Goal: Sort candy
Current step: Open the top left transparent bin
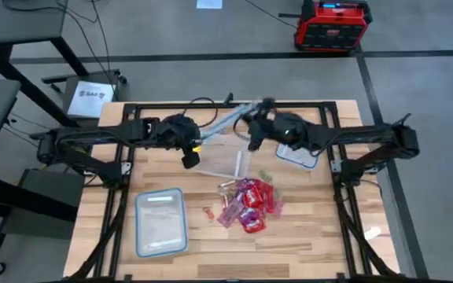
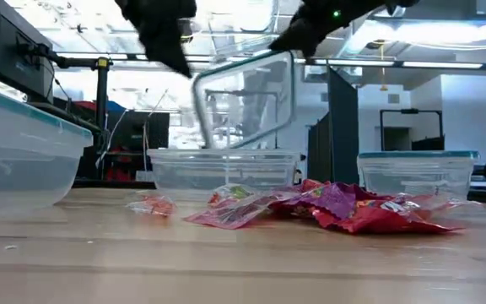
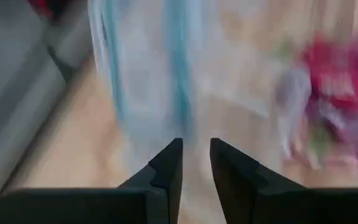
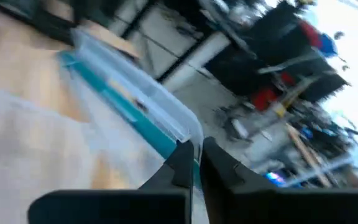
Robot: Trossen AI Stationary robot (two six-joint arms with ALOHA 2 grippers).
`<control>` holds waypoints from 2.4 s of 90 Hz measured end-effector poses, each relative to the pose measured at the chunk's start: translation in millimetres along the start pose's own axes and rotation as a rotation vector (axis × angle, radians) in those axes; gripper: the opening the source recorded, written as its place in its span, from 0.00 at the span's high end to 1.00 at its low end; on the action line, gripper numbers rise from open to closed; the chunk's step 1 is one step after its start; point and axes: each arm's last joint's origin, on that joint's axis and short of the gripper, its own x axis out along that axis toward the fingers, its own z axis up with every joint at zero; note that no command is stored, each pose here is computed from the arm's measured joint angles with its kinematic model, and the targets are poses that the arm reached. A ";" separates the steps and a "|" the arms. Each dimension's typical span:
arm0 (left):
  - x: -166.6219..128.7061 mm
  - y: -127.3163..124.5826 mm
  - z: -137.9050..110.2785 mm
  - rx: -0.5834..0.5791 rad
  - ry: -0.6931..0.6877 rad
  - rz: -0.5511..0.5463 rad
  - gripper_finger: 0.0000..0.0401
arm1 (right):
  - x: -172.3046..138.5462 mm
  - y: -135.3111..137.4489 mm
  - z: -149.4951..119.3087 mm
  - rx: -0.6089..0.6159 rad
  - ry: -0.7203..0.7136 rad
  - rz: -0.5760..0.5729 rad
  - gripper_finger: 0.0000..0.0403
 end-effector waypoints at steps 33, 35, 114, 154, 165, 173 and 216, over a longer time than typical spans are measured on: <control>47.9 -27.1 -2.5 0.078 0.106 -0.263 0.70 | -23.9 -41.4 -2.9 0.035 0.054 -0.161 1.00; 50.5 -28.7 -3.3 0.086 0.115 -0.265 0.68 | -24.4 -42.0 -3.2 0.035 0.055 -0.161 1.00; 129.2 -49.6 -38.0 0.218 0.388 -0.275 0.65 | -0.7 -19.6 -40.6 0.180 0.282 0.012 1.00; 83.1 -40.1 -20.4 0.157 0.282 -0.234 1.00 | 44.2 0.9 -83.9 0.356 0.426 0.153 1.00; 43.9 -27.3 -10.5 0.147 0.178 -0.154 1.00 | 62.4 10.3 -110.8 0.453 0.528 0.212 1.00; 20.6 -18.4 -6.5 0.131 0.110 -0.105 1.00 | 74.8 15.8 -131.7 0.495 0.599 0.236 1.00; -18.9 5.4 -2.2 0.100 -0.019 0.019 1.00 | 130.4 38.5 -190.6 0.537 0.912 0.420 1.00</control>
